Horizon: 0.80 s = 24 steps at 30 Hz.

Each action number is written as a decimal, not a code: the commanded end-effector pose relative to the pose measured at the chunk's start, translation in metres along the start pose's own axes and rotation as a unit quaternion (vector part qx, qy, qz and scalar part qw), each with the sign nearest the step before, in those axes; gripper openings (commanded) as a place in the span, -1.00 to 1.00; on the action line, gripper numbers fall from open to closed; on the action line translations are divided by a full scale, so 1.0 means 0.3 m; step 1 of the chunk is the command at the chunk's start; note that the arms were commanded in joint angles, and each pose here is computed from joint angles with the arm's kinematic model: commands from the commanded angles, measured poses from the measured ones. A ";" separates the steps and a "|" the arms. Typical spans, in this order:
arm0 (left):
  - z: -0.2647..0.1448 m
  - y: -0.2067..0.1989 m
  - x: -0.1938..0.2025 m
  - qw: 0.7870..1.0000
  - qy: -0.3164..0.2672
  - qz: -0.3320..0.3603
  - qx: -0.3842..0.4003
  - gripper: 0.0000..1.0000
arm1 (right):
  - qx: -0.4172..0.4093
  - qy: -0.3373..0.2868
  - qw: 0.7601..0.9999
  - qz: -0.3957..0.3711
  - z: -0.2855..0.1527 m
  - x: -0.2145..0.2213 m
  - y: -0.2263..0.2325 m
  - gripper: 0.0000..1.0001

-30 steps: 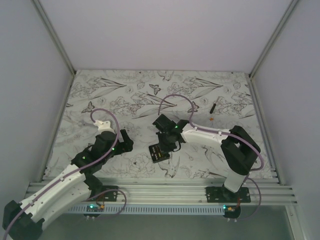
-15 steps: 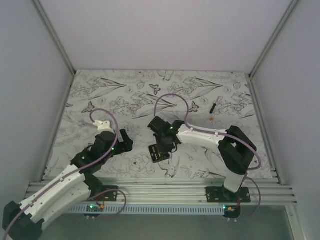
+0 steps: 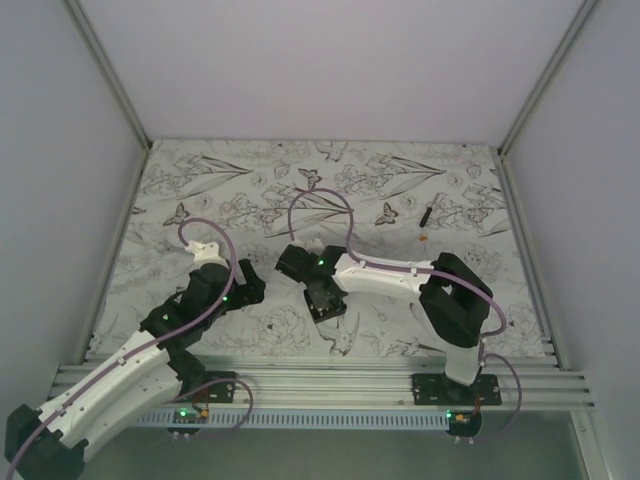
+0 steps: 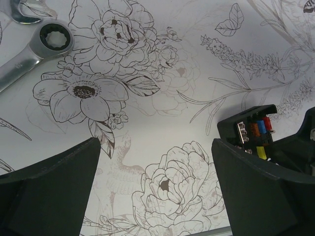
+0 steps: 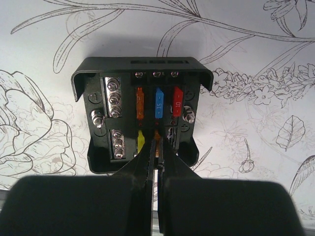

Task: Snap on the fuse box
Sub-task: Install the fuse at the fuse box base.

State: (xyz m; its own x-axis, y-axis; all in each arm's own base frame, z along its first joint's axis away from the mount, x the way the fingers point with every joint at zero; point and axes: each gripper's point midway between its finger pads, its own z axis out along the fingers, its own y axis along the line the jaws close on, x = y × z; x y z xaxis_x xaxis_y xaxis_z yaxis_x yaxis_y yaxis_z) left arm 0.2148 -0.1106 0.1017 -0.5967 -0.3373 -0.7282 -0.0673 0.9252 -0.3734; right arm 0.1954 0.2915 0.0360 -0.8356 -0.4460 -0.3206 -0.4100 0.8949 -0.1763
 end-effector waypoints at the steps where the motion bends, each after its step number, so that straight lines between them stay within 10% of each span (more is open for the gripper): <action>1: -0.005 0.018 -0.010 1.000 -0.007 -0.006 -0.013 0.99 | 0.063 0.096 0.993 -0.032 0.165 0.215 -0.097 -1.00; 14: -0.008 0.018 -0.009 1.000 -0.007 -0.008 -0.011 0.99 | 0.064 0.148 0.987 -0.008 0.259 0.347 -0.153 -1.00; 24: -0.010 0.016 -0.011 1.000 -0.008 -0.010 -0.010 0.99 | 0.062 0.059 0.996 -0.010 0.083 0.130 -0.124 -0.80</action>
State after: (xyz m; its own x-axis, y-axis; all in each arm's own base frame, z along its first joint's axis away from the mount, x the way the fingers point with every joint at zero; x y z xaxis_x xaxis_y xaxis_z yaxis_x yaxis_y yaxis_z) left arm 0.2151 -0.1098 0.1040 -0.5874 -0.3491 -0.7302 -0.0729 0.9214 -0.3818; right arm 0.1991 0.2914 0.0374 -0.8496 -0.3888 -0.3563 -0.3836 0.9193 -0.0883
